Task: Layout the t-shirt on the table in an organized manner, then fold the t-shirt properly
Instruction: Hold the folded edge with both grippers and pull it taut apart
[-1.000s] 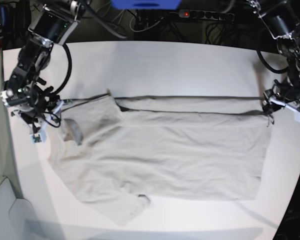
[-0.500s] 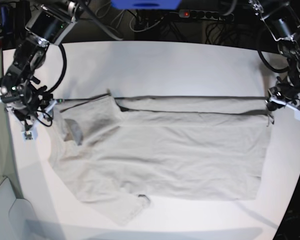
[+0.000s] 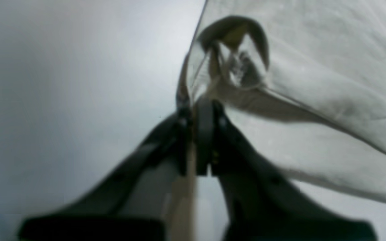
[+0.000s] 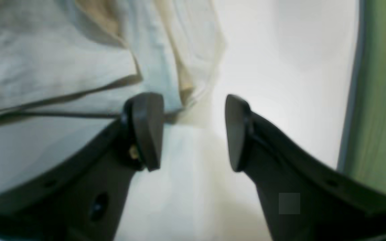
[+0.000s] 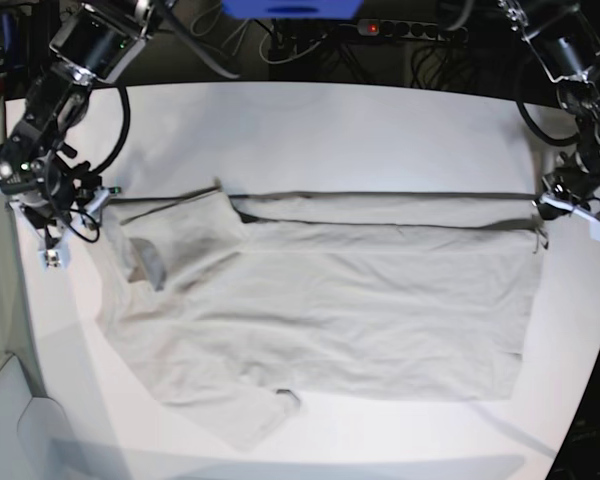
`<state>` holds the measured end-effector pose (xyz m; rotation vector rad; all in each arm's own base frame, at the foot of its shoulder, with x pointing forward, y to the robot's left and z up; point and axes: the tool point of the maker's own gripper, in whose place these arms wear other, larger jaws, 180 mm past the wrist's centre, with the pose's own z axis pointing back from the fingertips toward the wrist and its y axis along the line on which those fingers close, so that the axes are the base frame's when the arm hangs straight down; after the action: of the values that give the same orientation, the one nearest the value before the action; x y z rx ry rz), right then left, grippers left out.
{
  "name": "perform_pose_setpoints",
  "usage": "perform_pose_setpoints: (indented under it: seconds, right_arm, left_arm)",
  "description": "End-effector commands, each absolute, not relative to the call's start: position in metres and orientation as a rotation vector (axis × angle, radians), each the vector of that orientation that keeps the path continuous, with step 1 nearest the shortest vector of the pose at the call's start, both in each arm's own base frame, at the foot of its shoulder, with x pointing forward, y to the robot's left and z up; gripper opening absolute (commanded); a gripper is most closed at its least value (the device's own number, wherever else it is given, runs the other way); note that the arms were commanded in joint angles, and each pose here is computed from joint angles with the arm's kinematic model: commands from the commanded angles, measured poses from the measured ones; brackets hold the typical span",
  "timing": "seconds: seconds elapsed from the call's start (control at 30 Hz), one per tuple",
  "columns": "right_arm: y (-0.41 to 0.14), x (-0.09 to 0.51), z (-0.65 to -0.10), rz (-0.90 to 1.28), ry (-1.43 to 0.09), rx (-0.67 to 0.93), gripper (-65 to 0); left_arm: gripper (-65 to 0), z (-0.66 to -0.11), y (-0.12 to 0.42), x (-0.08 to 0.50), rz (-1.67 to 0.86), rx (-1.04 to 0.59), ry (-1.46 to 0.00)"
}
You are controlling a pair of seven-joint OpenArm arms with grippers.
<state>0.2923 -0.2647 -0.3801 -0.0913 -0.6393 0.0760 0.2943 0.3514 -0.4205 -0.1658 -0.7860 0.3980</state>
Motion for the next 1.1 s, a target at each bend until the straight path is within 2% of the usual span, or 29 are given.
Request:
perform_pose_setpoints:
  seconds: [0.0,0.17,0.4,1.0,1.07]
  right_arm:
    - [-0.27,0.304,-0.365,0.072,-0.694,-0.106,-34.8]
    - [-0.273,0.304,-0.367,0.076,-0.686,-0.109,-34.4]
    - [-0.27,0.311,-0.374,0.069,-0.694,-0.078,-27.8]
    - [-0.271,0.314,-0.392,0.051,-0.654,-0.035,-28.2]
    - [-0.27,0.317,-0.389,0.057,-0.676,-0.034,-29.9]
  left_arm:
    - [-64.5,-0.405,0.361,0.304,0.387,-0.149,-0.833]
    - [-64.6,-0.405,0.361,0.304,0.387,-0.149,-0.833]
    - [-64.6,-0.405,0.361,0.304,0.387,-0.149,-0.833]
    - [-64.6,-0.407,0.359,0.303,0.39,-0.154,-0.83]
    - [-64.6,-0.407,0.359,0.303,0.39,-0.154,-0.83]
